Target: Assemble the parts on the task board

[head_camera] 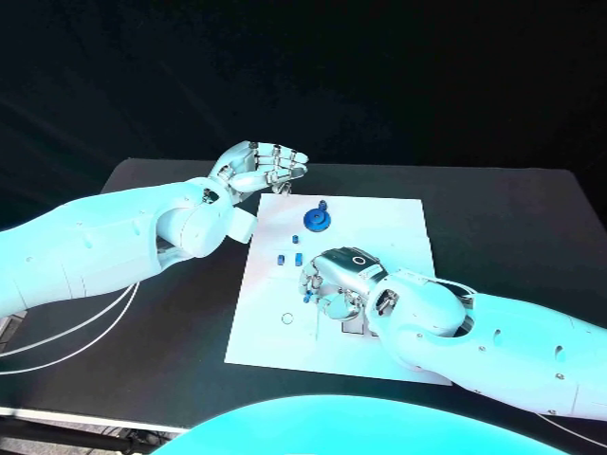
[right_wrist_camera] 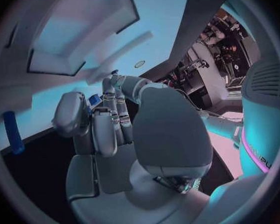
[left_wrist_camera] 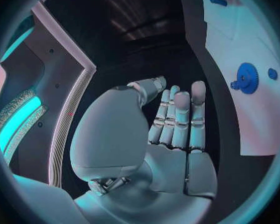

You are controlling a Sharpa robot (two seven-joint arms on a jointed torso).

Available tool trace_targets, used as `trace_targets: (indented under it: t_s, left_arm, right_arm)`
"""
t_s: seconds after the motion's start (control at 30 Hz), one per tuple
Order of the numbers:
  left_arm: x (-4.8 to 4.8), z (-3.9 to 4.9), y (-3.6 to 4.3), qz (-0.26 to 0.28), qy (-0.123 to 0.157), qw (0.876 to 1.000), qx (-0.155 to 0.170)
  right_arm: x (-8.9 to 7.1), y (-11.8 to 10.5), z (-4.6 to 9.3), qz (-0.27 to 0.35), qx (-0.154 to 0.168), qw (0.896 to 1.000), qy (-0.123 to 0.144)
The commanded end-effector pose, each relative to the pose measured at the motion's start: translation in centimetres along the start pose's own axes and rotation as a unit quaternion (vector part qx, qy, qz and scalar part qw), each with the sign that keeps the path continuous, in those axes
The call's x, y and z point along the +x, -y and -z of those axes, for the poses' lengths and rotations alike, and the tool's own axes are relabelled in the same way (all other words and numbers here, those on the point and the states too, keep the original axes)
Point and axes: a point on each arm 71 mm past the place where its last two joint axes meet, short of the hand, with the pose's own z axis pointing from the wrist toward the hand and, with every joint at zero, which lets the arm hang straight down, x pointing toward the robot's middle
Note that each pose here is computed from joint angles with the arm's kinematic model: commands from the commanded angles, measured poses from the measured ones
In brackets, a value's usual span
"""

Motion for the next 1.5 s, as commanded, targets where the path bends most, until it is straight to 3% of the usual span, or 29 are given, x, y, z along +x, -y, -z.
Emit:
trace_targets:
  t_s: [0.03, 0.47, 1.07, 1.37, 1.5]
  left_arm:
    - [0.17, -0.01, 0.1, 0.005, -0.007, 1.0, 0.002]
    - [0.03, 0.05, 0.1, 0.004, -0.006, 1.0, 0.002]
    - [-0.07, 0.09, 0.05, 0.005, -0.006, 1.0, -0.001]
    - [-0.2, 0.12, 0.0, 0.005, -0.006, 1.0, -0.003]
    - [-0.34, 0.18, 0.0, 0.004, -0.005, 1.0, -0.003]
  right_arm:
    - [0.6, 0.0, 0.0, 0.02, 0.003, 0.999, -0.025]
    - [0.8, -0.4, -0.2, 0.016, -0.002, 1.0, -0.024]
    - [0.0, 0.1, 0.2, 0.004, 0.019, 0.999, 0.028]
    - [-1.0, 0.8, 2.0, -0.006, 0.021, 0.999, 0.043]
    - [-2.7, 2.1, 3.4, -0.015, 0.035, 0.999, 0.036]
